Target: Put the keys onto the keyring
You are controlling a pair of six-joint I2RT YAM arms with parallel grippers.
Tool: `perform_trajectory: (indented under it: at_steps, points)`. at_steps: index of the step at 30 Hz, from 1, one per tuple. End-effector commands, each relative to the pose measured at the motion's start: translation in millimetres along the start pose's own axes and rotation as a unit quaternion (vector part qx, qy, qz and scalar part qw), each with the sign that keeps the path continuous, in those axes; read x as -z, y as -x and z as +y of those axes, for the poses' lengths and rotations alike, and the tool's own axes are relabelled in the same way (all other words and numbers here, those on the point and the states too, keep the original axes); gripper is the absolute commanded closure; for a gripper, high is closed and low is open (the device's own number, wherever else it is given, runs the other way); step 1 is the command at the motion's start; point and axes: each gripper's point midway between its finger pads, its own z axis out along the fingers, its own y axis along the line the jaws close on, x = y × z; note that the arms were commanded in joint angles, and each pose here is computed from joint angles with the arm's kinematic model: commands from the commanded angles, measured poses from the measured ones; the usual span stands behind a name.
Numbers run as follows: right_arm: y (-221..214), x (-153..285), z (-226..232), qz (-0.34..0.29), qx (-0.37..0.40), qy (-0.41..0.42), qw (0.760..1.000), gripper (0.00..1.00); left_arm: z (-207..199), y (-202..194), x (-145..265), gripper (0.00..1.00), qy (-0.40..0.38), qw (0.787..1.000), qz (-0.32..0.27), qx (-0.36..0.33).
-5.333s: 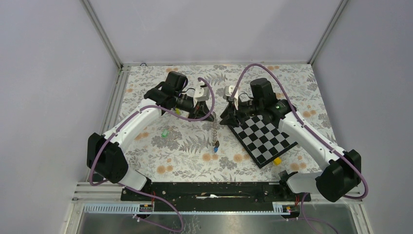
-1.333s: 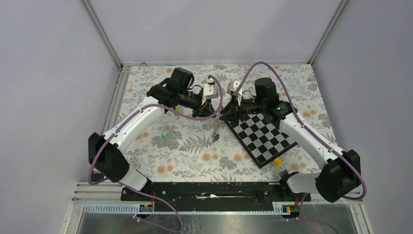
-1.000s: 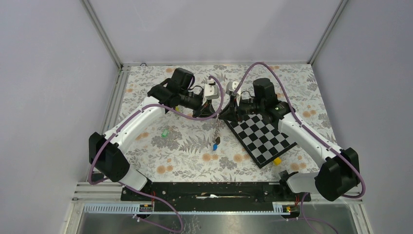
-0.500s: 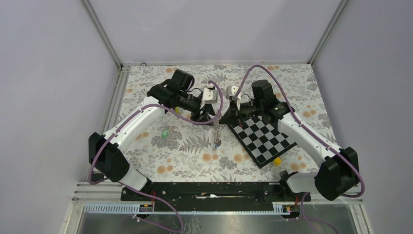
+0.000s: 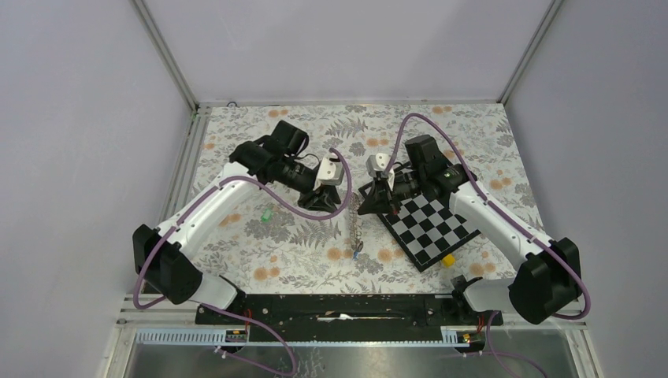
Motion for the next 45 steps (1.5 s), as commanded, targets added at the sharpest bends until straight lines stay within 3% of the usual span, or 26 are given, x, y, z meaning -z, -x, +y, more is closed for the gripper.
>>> perform_trajectory:
  at_steps: [1, 11, 22, 26, 30, 34, 45]
  points:
    - [21.0, 0.1, 8.6, -0.025, 0.050, 0.031, 0.998, 1.00, -16.8, 15.8, -3.4, 0.65, -0.030, 0.998, -0.041, -0.026]
    - [31.7, -2.2, -14.1, -0.037, 0.007, -0.018, 0.999, 1.00, 2.9, 20.1, -14.2, 0.61, 0.023, 0.996, -0.080, -0.042]
    - [38.0, -7.3, -19.1, -0.069, -0.027, -0.022, 0.997, 1.00, 27.7, 23.8, -21.1, 0.64, 0.066, 0.992, -0.103, -0.020]
    - [37.9, -6.8, -20.7, -0.070, -0.028, -0.026, 0.997, 1.00, 28.4, 24.2, -21.6, 0.71, 0.066, 0.992, -0.106, -0.016]
    - [37.7, -6.9, -20.5, -0.070, -0.028, -0.027, 0.997, 1.00, 28.6, 22.6, -22.5, 0.86, 0.067, 0.992, -0.105, -0.013]
    - [32.4, -7.8, -21.7, -0.066, -0.032, -0.031, 0.997, 1.00, 28.8, 23.4, -22.0, 0.94, 0.068, 0.992, -0.106, -0.014]
    - [27.4, -8.4, -26.7, -0.060, -0.028, -0.042, 0.997, 1.00, 32.5, 27.0, -17.5, 0.83, 0.084, 0.991, -0.102, -0.019]
